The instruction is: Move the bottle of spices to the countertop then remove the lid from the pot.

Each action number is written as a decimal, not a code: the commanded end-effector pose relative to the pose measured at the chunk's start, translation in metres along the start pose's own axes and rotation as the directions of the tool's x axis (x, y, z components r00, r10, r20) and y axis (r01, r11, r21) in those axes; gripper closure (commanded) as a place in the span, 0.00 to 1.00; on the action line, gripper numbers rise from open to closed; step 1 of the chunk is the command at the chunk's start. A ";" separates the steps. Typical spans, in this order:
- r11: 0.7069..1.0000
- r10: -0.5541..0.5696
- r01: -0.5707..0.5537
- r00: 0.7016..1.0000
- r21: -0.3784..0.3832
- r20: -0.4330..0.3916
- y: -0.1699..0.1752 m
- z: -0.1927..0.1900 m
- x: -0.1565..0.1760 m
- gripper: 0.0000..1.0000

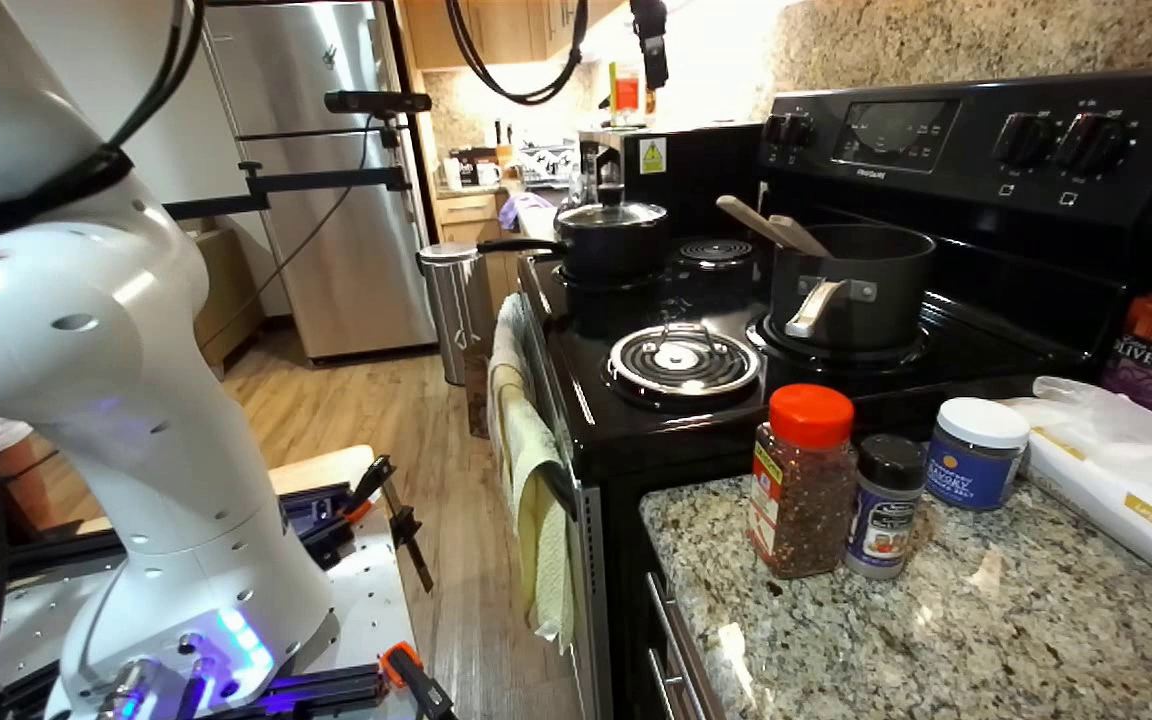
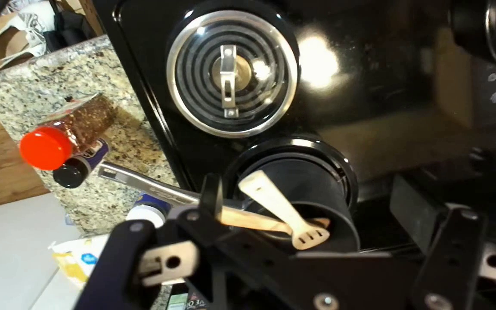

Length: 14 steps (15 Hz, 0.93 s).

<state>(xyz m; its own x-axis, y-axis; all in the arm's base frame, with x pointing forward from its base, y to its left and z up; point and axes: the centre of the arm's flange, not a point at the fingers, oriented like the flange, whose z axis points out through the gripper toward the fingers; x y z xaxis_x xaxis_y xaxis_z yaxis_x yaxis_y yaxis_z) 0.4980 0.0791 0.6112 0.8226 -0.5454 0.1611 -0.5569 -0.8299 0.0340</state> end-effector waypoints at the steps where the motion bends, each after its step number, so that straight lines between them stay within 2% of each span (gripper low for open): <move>1: 0.996 -0.058 0.058 0.998 -0.062 -0.002 -0.064 -0.008 0.007 0.00; 2: 0.996 -0.064 0.063 0.998 -0.063 -0.010 -0.074 -0.007 0.005 0.00; 3: 0.998 -0.063 0.063 0.998 -0.029 -0.012 -0.047 0.000 -0.007 0.00; 5: 0.997 -0.075 0.075 0.997 -0.030 -0.005 -0.058 0.006 -0.008 0.00; 10: 0.998 -0.060 0.060 0.998 -0.028 -0.010 -0.050 0.003 -0.003 0.00; 12: 0.989 -0.146 0.147 0.989 0.023 -0.028 -0.058 0.002 0.002 0.00; 14: 0.977 -0.210 0.212 0.977 0.037 -0.043 -0.072 -0.001 0.013 0.00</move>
<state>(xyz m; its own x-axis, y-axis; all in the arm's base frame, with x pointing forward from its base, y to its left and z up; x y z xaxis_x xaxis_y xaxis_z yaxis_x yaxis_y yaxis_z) 0.5289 0.1257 0.6075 0.8767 -0.4434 0.1863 -0.4598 -0.8864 0.0542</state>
